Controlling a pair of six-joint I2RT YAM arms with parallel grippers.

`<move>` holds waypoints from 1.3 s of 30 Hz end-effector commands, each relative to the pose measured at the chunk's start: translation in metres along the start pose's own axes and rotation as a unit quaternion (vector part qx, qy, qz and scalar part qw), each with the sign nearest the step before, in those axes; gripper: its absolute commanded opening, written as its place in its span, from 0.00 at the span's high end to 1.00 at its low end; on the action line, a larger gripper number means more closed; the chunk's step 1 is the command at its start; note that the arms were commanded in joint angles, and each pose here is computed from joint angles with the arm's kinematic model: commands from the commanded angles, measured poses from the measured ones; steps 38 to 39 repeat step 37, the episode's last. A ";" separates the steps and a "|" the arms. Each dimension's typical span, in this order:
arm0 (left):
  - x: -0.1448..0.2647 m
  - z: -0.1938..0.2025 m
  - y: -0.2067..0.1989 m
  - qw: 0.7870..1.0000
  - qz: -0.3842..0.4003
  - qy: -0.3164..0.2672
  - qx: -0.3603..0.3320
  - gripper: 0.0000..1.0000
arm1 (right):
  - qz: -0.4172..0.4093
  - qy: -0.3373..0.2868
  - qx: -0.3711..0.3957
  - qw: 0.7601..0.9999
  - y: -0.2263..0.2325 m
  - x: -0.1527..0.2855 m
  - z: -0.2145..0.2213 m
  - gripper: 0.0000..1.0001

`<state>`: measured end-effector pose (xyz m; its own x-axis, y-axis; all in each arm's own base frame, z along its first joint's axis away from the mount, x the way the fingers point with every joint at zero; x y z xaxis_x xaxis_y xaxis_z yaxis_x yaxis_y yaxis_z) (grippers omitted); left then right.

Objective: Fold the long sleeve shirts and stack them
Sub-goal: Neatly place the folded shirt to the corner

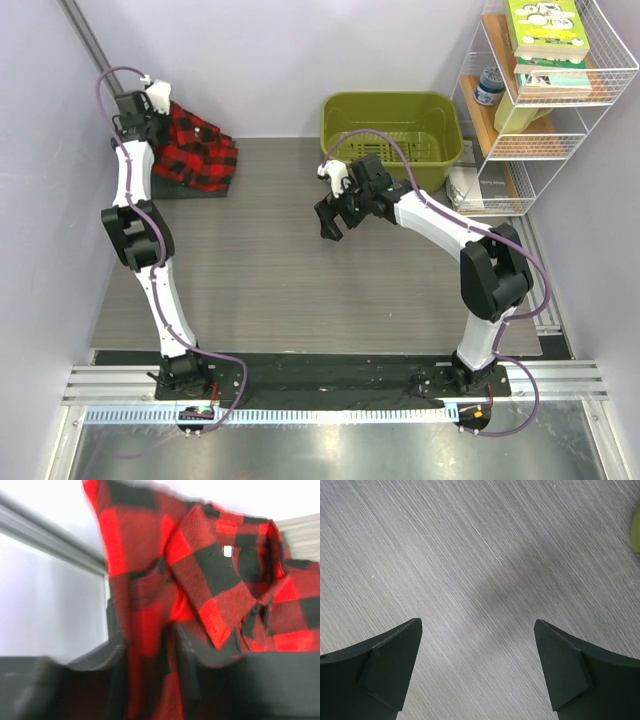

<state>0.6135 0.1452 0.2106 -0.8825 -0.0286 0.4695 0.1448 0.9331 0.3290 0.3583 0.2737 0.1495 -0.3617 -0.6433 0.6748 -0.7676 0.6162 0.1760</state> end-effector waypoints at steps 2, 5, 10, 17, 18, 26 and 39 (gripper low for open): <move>-0.003 0.013 0.035 0.996 -0.090 0.014 -0.016 0.37 | 0.013 -0.025 0.019 0.999 -0.001 0.009 -0.021 0.00; 0.018 0.000 0.054 0.993 -0.120 0.005 0.006 0.24 | 0.013 -0.027 0.019 0.999 0.000 0.011 -0.022 0.00; 0.066 -0.038 0.056 0.993 -0.114 -0.011 0.030 0.00 | 0.017 -0.034 0.012 0.999 -0.003 0.014 -0.027 0.00; 0.113 -0.045 -0.042 0.996 0.018 0.083 0.031 0.00 | 0.024 -0.066 -0.044 0.997 -0.028 0.035 -0.043 0.00; 0.117 -0.049 -0.068 0.994 0.056 0.089 0.026 0.00 | 0.032 -0.071 -0.054 0.996 -0.036 0.040 -0.044 0.00; 0.193 -0.028 -0.232 0.957 0.250 0.149 0.012 0.00 | 0.080 -0.087 -0.096 0.988 -0.064 0.090 -0.021 0.00; 0.225 0.027 -0.274 0.957 0.241 0.159 0.037 0.00 | 0.149 -0.081 -0.096 0.981 -0.044 0.131 0.046 0.00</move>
Point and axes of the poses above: each gripper's point midway between its finger pads, its own x axis back along the fingers, its own y axis along the line the jaws close on, z = x × y, the point moved 3 cm from there along x, back along the fingers, and after that the axes turned 5 degrees about -x, right-handed, at the moved point
